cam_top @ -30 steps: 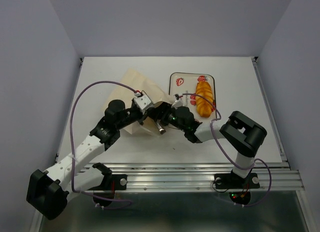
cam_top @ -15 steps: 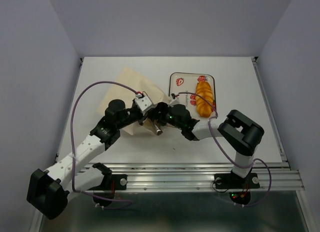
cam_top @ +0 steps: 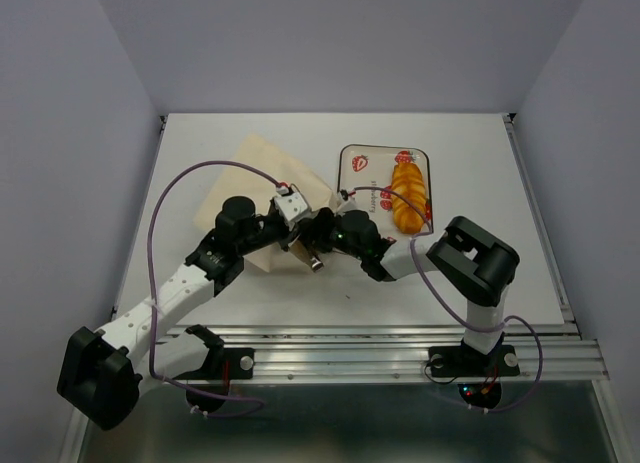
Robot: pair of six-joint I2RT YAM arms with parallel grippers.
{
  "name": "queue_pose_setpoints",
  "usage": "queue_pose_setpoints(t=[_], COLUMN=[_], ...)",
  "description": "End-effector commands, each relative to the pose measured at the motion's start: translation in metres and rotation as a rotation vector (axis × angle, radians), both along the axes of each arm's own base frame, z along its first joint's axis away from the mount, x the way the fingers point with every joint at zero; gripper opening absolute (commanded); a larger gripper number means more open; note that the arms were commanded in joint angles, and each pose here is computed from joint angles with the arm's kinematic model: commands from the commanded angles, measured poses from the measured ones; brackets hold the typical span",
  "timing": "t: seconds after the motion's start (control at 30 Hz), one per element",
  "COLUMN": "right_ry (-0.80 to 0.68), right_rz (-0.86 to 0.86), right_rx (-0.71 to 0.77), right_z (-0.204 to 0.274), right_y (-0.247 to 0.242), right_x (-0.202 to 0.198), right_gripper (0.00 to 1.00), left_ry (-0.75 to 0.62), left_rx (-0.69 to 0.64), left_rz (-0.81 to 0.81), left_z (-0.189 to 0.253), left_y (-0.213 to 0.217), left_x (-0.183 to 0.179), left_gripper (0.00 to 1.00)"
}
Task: Take the fake bread out of the paper bag
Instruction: Take out the fake bread from the paper bag.
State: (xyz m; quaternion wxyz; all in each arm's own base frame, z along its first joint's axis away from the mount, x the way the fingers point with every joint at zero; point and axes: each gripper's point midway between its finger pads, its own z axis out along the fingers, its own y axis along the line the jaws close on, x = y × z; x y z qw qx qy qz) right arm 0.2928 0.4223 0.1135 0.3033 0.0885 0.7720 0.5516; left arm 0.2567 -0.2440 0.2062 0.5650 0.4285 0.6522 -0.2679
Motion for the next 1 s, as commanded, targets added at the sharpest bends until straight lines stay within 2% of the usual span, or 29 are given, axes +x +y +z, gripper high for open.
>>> queue_pose_setpoints(t=[0.0, 0.1, 0.53, 0.7, 0.97], right_ry=[-0.089, -0.087, -0.095, -0.127, -0.082], right_rz=[-0.008, -0.048, -0.071, -0.126, -0.152], right_rx=[0.083, 0.066, 0.002, -0.04, -0.139], right_z=[0.039, 0.04, 0.052, 0.068, 0.061], right_y=[0.003, -0.007, -0.038, -0.064, -0.099], right_x=[0.002, 0.003, -0.015, -0.021, -0.043], right_gripper=[0.4, 0.28, 0.2, 0.17, 0.16], left_ry=[-0.055, -0.058, -0.05, -0.043, -0.061], left_rx=[-0.082, -0.092, -0.114, -0.133, -0.165], left_rz=[-0.12, -0.075, 0.154, 0.246, 0.303], left_z=[0.031, 0.034, 0.04, 0.043, 0.058], left_y=[-0.019, -0.016, 0.003, 0.01, 0.015], left_x=[-0.017, -0.011, 0.023, 0.038, 0.046], left_gripper=[0.0, 0.0, 0.0, 0.0, 0.0])
